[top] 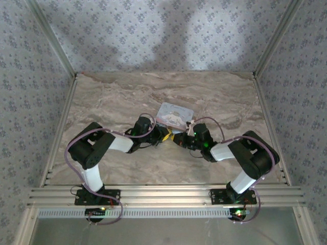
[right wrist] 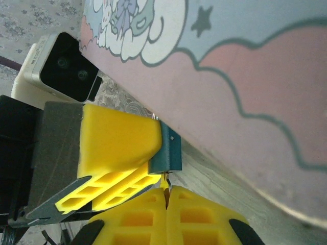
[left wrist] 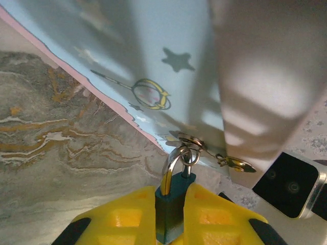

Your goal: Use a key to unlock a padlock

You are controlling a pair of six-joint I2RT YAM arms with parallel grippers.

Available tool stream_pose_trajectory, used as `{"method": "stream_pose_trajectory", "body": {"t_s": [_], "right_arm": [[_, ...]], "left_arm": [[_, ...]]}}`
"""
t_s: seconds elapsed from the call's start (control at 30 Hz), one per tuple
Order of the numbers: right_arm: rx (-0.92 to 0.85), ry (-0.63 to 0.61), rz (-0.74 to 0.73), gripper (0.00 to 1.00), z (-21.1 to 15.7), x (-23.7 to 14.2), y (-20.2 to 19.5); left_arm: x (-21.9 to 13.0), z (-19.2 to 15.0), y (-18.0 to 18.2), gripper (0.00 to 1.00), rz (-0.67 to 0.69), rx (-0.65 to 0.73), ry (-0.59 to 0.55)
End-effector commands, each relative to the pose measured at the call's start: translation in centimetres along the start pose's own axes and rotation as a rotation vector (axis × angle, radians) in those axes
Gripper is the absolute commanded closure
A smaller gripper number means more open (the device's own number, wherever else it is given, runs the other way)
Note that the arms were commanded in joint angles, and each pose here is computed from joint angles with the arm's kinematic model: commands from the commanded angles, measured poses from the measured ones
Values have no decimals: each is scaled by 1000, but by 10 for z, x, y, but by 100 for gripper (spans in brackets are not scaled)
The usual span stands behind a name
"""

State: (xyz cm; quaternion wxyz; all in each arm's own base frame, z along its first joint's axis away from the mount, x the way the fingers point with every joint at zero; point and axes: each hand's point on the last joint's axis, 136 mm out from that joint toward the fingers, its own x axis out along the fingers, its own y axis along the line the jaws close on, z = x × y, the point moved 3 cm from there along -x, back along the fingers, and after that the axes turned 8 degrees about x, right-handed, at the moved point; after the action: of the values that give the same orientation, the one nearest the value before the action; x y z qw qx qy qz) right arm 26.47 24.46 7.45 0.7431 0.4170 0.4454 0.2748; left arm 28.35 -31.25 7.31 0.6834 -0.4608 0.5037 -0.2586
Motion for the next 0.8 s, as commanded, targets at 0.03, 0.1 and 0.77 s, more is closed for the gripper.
{"method": "stream_pose_trajectory", "body": {"t_s": [0.03,0.1,0.77], "right_arm": [[-50,-61,62,82,14,-7,21],[-47,-69,49,77,14,-10,17],[-623,-247,-221,36,41,-85,36]], "left_arm": [[2,-10,1,92,15,0,42],[1,-10,2,94,28,-3,37],[-4,-9,-4,99,48,-37,33]]}}
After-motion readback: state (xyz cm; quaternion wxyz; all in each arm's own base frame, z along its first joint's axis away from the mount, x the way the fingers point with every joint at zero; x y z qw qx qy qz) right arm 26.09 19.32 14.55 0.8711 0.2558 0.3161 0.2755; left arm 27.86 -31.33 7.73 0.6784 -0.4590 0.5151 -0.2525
